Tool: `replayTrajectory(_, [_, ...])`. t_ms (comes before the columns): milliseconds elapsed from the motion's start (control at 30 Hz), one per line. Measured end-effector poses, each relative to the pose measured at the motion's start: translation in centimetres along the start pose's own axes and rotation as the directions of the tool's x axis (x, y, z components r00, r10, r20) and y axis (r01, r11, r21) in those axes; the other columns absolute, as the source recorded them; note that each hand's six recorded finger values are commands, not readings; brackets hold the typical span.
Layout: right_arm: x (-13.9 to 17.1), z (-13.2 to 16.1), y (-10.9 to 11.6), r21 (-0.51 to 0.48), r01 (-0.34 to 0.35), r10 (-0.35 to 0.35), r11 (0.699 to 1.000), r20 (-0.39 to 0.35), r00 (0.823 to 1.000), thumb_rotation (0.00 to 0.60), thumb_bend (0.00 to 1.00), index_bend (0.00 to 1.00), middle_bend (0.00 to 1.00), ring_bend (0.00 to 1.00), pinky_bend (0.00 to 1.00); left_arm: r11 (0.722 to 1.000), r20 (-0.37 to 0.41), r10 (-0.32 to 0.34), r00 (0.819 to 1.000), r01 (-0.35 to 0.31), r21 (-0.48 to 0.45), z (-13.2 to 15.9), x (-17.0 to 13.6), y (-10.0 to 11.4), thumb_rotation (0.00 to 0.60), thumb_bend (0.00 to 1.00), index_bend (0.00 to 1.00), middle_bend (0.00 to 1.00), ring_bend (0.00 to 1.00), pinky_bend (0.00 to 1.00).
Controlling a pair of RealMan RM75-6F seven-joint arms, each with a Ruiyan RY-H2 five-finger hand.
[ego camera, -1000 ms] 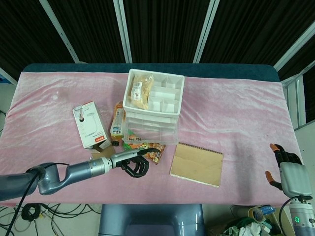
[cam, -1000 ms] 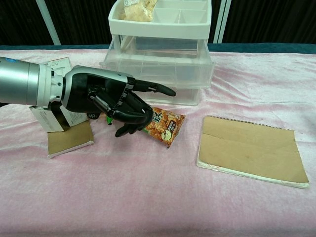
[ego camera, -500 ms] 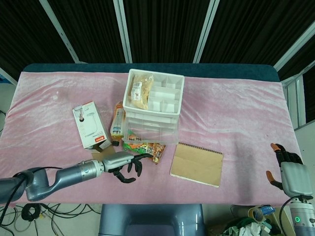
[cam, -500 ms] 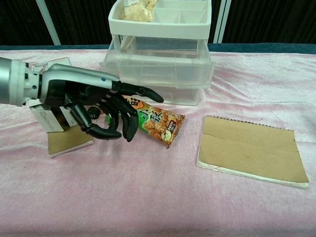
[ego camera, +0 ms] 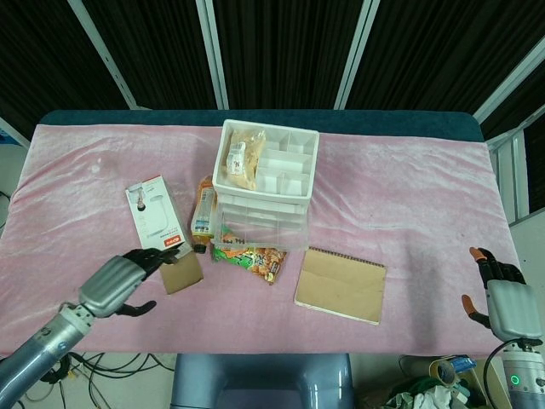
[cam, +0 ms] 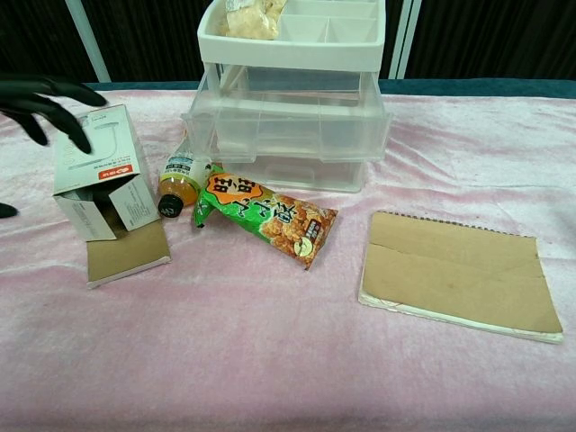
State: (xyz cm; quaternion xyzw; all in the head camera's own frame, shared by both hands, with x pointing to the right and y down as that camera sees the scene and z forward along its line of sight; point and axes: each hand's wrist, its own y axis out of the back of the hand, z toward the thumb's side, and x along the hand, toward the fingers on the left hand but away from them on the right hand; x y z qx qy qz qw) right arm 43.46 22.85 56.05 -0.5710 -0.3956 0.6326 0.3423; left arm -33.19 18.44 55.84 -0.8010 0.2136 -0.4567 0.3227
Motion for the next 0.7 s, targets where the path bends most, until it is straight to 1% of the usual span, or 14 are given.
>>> replayTrajectory(67, [0.0,0.0,0.0,0.001,0.001,-0.001,1.0,-0.001,1.0,0.6,0.28,0.13,0.1,0.21,0.18,0.999,-0.079,0.047,0.996,-0.048,-0.004,-1.5,-2.0,0.3,0.6,0.27,0.01,0.22,0.12,0.15])
replayTrajectory(133, [0.0,0.0,0.0,-0.001,0.003,-0.003,1.0,-0.001,1.0,0.6,0.27,0.13,0.1,0.21,0.18,0.996,-0.159,0.094,0.983,-0.094,0.008,-3.0,-4.2,0.5,0.6,0.27,0.01,0.22,0.1,0.12])
replayTrajectory(167, [0.0,0.0,0.1,-0.002,0.004,-0.004,1.0,-0.002,1.0,0.6,0.28,0.13,0.1,0.21,0.18,0.993,-0.199,0.122,0.972,-0.119,0.024,-3.8,-5.4,0.6,0.6,0.27,0.01,0.21,0.09,0.11])
replayTrajectory(267, [0.0,0.1,0.2,-0.002,0.013,-0.013,1.0,-0.007,1.0,0.6,0.28,0.13,0.1,0.21,0.18,0.984,-0.284,0.179,0.942,-0.164,0.075,-5.7,-7.9,0.3,0.6,0.27,0.01,0.21,0.08,0.09])
replayTrajectory(300, [0.0,0.1,0.3,-0.002,0.015,-0.015,1.0,-0.008,1.0,0.6,0.28,0.13,0.1,0.21,0.18,0.979,-0.316,0.202,0.927,-0.181,0.094,-6.5,-8.8,0.0,0.6,0.27,0.01,0.2,0.07,0.08])
replayTrajectory(400, [0.0,0.1,0.2,-0.003,0.013,-0.013,1.0,-0.01,1.0,0.6,0.28,0.13,0.1,0.21,0.18,0.969,-0.381,0.247,0.891,-0.218,0.118,-8.1,-10.6,-0.9,0.6,0.27,0.02,0.18,0.05,0.07])
replayTrajectory(500, [0.0,0.2,0.2,-0.002,0.015,-0.015,1.0,-0.014,1.0,0.6,0.28,0.13,0.1,0.21,0.18,0.963,-0.417,0.268,0.869,-0.241,0.117,-9.3,-11.3,-1.2,0.6,0.27,0.02,0.17,0.04,0.06])
replayTrajectory(600, [0.0,0.1,0.3,0.0,0.016,-0.016,1.0,-0.015,1.0,0.6,0.28,0.13,0.1,0.21,0.18,0.956,-0.409,0.294,0.864,-0.258,0.141,-9.8,-11.3,-1.0,0.6,0.27,0.01,0.17,0.04,0.06])
replayTrajectory(700, [0.0,0.2,0.3,-0.003,0.019,-0.019,1.0,-0.013,1.0,0.6,0.27,0.13,0.1,0.21,0.18,0.951,-0.396,0.31,0.864,-0.279,0.135,-9.8,-11.3,-0.9,0.6,0.27,0.01,0.17,0.04,0.06])
